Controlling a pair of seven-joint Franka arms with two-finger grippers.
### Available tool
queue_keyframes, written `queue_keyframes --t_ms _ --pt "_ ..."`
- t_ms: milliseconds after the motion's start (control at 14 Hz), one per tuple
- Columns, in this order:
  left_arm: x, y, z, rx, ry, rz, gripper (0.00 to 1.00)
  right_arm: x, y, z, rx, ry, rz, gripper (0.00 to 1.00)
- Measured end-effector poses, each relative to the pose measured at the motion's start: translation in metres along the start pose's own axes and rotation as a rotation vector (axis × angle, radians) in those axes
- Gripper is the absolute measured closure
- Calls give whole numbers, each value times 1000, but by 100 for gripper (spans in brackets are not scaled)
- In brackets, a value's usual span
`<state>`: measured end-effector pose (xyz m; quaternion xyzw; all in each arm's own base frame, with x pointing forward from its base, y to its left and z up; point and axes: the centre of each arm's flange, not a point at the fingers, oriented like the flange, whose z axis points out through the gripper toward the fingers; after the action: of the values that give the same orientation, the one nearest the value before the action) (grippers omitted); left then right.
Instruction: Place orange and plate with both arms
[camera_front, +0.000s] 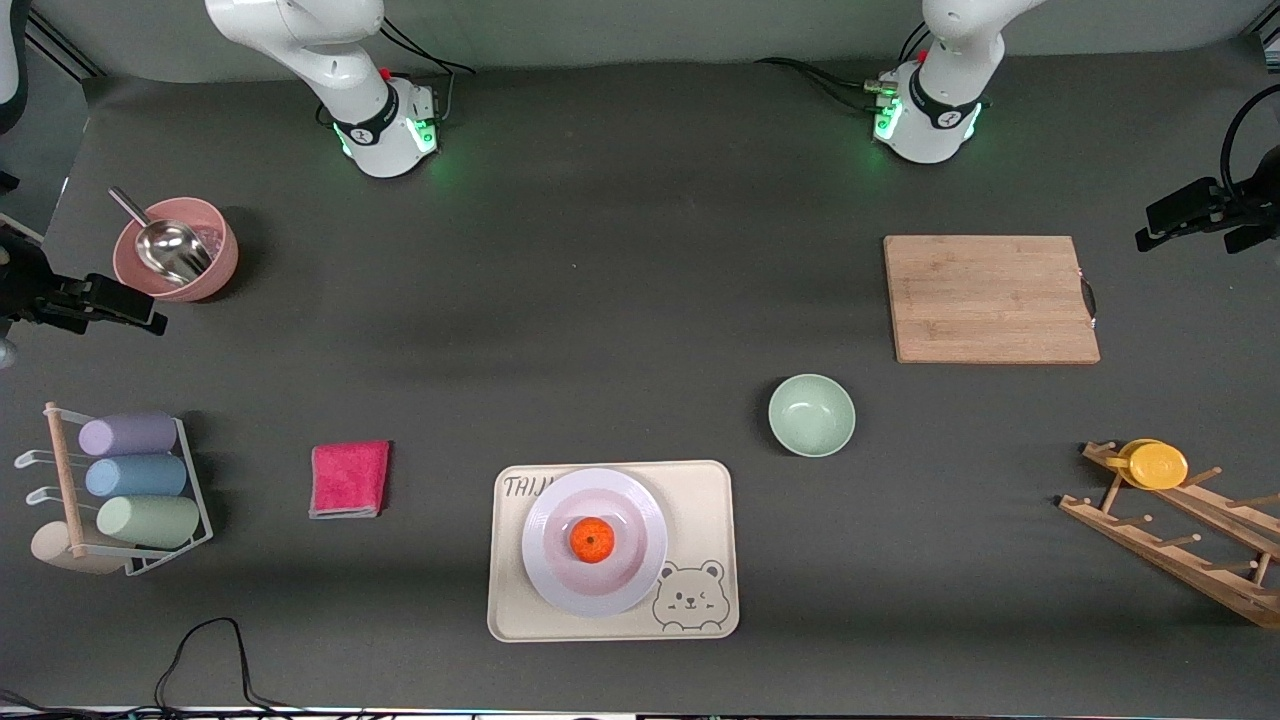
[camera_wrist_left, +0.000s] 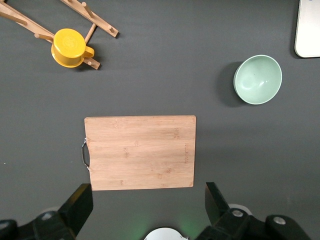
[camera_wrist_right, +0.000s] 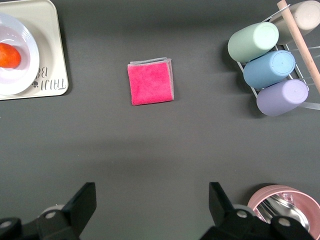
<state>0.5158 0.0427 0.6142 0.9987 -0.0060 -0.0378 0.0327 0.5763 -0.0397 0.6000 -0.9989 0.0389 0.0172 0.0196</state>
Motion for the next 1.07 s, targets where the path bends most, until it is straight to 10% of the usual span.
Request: queue_keyframes --t_ms 1071 --pt "1 5 -5 5 18 46 0 0 2 0 -25 -1 -4 0"
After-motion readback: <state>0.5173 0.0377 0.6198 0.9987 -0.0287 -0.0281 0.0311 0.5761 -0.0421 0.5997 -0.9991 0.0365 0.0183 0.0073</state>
